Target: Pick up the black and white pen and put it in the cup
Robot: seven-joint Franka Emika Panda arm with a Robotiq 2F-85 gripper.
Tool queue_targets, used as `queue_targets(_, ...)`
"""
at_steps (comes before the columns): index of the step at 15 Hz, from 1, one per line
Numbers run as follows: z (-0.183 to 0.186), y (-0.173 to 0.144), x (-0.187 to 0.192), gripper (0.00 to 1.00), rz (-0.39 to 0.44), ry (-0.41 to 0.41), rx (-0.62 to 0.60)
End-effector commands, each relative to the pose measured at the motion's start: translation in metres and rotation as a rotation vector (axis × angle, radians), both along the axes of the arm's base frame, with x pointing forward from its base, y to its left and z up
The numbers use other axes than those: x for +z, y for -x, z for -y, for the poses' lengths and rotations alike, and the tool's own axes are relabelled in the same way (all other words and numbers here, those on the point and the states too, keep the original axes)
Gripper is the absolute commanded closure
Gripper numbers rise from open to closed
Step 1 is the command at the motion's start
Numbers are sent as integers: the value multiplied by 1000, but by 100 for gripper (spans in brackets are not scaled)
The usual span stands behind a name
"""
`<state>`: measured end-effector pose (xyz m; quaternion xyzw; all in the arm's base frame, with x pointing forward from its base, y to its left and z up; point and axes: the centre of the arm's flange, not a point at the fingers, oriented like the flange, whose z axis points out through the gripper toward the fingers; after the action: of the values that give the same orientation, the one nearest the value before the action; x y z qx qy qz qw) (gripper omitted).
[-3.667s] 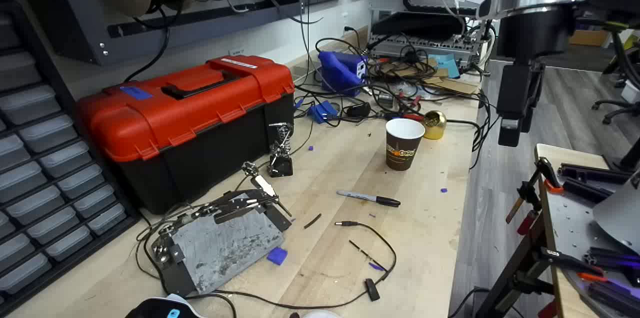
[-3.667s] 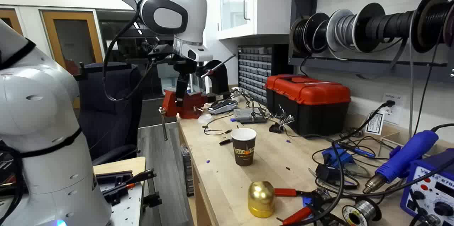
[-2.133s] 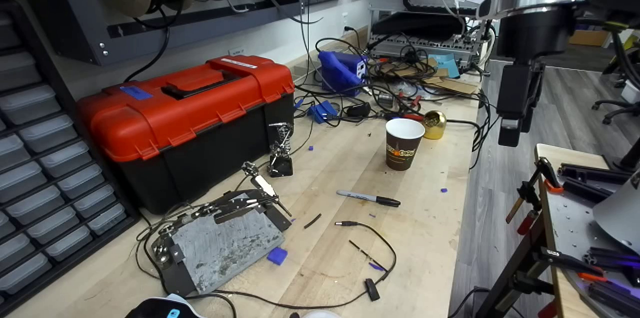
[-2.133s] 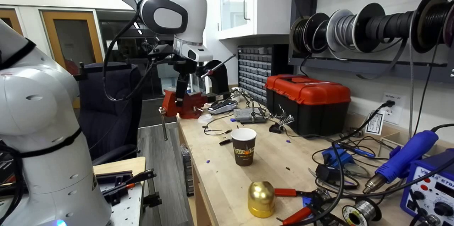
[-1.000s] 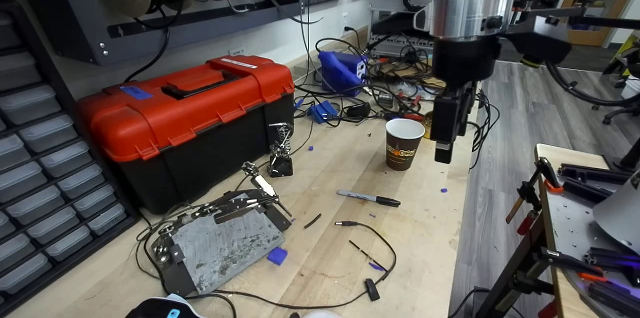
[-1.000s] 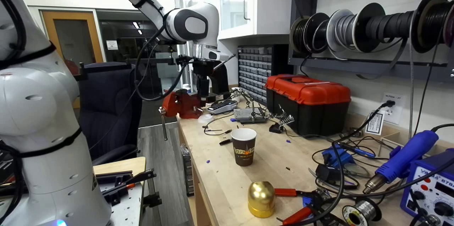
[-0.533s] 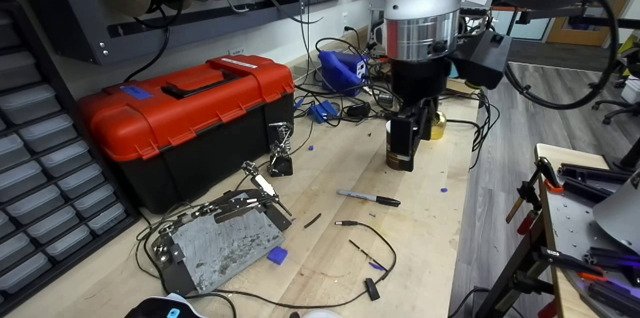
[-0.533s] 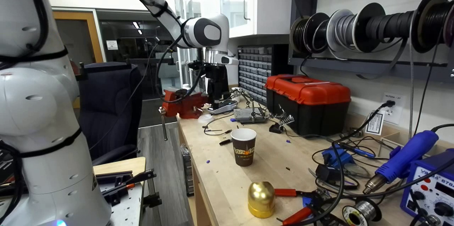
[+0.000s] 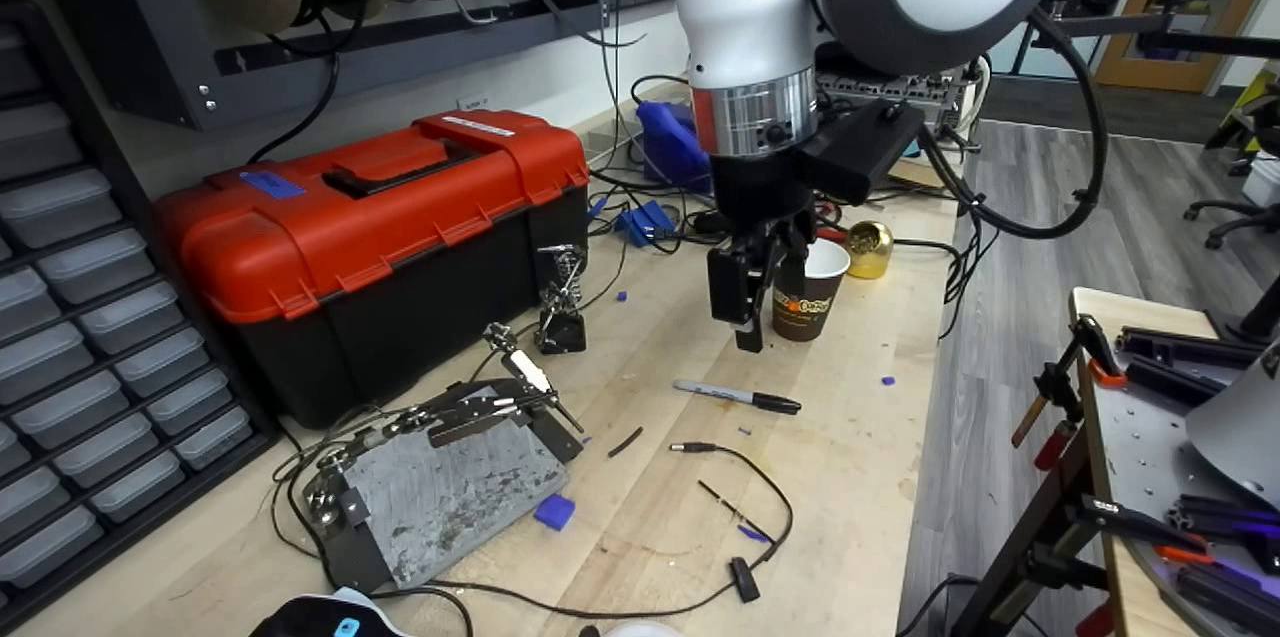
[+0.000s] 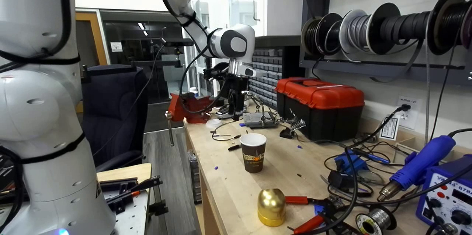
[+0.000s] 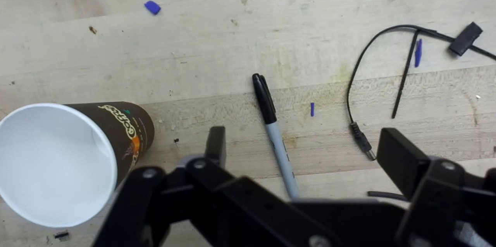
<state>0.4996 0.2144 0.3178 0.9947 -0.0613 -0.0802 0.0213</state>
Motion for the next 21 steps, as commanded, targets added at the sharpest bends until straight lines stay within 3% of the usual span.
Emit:
queue_targets(1,0,-1,-1,0,-1,0,-1)
queue_targets(11,-7,-32,-22,0,33,60,77)
queue_targets(21,-11,-52,-58,0,37,63,277)
